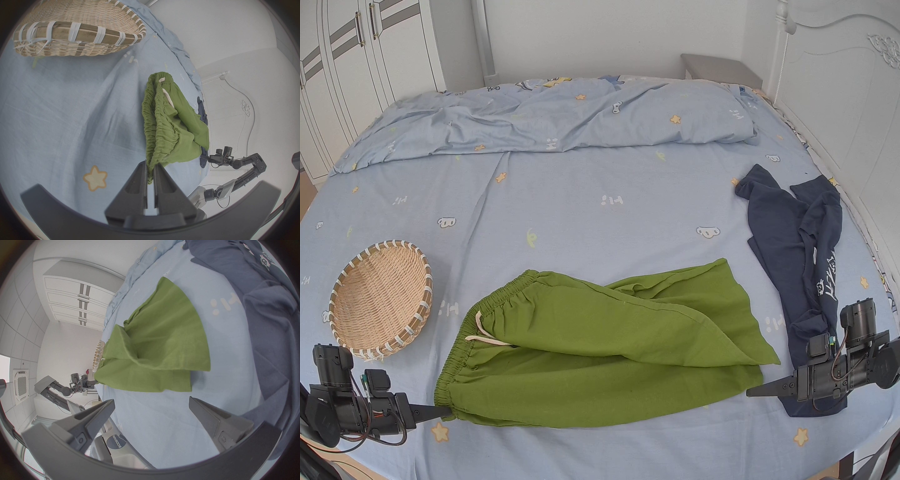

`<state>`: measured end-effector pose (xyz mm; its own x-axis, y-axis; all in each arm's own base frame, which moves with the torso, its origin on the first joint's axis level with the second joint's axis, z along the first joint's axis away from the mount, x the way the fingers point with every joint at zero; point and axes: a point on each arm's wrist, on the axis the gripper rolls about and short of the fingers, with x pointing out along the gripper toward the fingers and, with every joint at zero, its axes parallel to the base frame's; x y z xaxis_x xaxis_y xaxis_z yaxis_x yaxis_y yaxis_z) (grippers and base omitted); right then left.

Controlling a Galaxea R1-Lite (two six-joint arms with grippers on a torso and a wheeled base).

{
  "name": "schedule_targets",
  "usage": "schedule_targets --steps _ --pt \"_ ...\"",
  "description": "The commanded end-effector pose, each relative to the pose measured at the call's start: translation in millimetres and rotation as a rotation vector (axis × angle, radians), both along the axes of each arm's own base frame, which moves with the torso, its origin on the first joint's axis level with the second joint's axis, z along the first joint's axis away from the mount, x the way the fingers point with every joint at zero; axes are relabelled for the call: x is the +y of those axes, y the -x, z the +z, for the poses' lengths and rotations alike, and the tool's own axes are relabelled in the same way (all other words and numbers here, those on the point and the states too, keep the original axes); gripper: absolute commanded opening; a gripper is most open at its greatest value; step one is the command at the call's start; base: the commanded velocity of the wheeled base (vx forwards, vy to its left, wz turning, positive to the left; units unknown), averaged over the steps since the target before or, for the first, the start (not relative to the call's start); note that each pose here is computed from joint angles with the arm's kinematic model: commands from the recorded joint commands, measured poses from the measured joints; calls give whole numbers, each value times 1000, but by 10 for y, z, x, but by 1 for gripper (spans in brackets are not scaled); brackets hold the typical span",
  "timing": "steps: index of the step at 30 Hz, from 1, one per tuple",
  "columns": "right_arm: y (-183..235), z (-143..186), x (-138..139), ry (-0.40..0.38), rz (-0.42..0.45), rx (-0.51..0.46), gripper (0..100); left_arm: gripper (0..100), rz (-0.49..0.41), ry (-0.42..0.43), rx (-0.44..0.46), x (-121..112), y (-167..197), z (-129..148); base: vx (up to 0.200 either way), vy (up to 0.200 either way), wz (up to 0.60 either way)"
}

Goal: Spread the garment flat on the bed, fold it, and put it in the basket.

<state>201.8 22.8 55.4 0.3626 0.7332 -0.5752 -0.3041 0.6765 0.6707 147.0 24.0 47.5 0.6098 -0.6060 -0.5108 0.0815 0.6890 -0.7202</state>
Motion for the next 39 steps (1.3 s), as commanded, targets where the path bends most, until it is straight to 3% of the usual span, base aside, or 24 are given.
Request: schedule_targets --steps 1,28,29,39 --pt "-91 -151 -7 1 -3 42 100 0 -1 3 5 -4 9 -6 0 0 0" --pt "-403 -257 42 -4 6 -12 100 0 -3 4 9 -5 4 -12 0 0 0" --pt "-398 -260 38 -4 5 -9 0 0 -3 4 9 -5 4 -12 0 0 0" --pt "-375 -259 11 -6 -10 0 0 0 16 4 2 28 -20 1 0 0 0"
